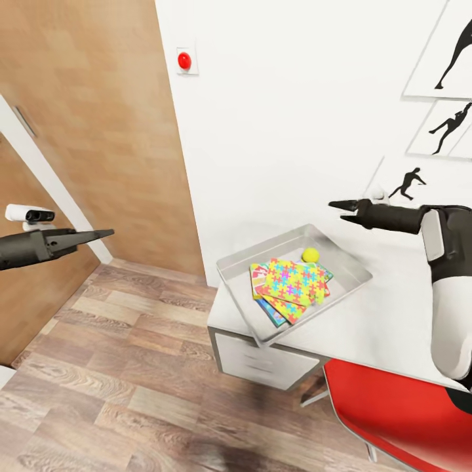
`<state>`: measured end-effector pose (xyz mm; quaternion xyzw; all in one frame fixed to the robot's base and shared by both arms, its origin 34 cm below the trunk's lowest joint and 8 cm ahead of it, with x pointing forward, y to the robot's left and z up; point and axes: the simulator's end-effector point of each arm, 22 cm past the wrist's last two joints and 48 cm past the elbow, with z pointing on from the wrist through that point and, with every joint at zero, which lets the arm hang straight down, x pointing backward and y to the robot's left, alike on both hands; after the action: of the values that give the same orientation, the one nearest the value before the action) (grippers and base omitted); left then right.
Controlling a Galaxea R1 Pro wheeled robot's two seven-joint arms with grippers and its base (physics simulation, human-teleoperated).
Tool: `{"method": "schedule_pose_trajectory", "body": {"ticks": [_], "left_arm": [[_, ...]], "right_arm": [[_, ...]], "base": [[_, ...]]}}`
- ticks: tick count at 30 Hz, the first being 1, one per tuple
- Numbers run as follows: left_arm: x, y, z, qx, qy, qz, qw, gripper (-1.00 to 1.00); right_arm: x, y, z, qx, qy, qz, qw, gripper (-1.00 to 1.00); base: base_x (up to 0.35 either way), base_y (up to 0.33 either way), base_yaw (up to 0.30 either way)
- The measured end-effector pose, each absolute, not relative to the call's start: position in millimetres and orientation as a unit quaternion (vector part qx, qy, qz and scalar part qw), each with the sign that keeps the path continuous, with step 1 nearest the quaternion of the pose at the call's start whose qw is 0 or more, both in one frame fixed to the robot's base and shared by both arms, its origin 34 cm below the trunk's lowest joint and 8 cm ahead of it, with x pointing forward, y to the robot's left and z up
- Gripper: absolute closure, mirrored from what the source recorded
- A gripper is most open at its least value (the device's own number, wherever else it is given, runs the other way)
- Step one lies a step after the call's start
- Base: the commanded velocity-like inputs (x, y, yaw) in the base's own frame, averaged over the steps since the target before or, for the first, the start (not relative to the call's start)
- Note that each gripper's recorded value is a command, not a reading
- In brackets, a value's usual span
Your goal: Put all the toys in the child's room - the three board games (two on the bed and one on the table), the two jigsaw puzzles on the table, and the tennis ball on the table - inside the toy box on the table in the child's room.
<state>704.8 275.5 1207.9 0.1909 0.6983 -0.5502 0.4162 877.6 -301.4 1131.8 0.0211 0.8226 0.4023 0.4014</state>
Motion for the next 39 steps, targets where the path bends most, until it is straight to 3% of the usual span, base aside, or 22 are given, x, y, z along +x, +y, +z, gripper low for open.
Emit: {"method": "schedule_pose_trajectory", "body": {"ticks": [8, 19, 39], "left_arm": [[701, 291, 1199, 0.17, 0.71, -0.54, 0.42, -1.0], [697, 312, 1188, 0.144, 0.727, -0.516, 0.429, -1.0], [659, 315, 1141, 0.133, 0.749, -0.509, 0.403, -1.0]], "right_arm": [[816, -310, 1123, 0.021, 0.774, 0.491, 0.399, -1.0], [760, -307, 1150, -0.019, 0.732, 0.524, 0.434, -1.0], [660, -262, 1131, -0.051, 0.717, 0.55, 0.424, -1.0]], "base": [[0.0, 0.0, 0.0], [0.0, 0.0, 0.0], [0.0, 0.0, 0.0]]}}
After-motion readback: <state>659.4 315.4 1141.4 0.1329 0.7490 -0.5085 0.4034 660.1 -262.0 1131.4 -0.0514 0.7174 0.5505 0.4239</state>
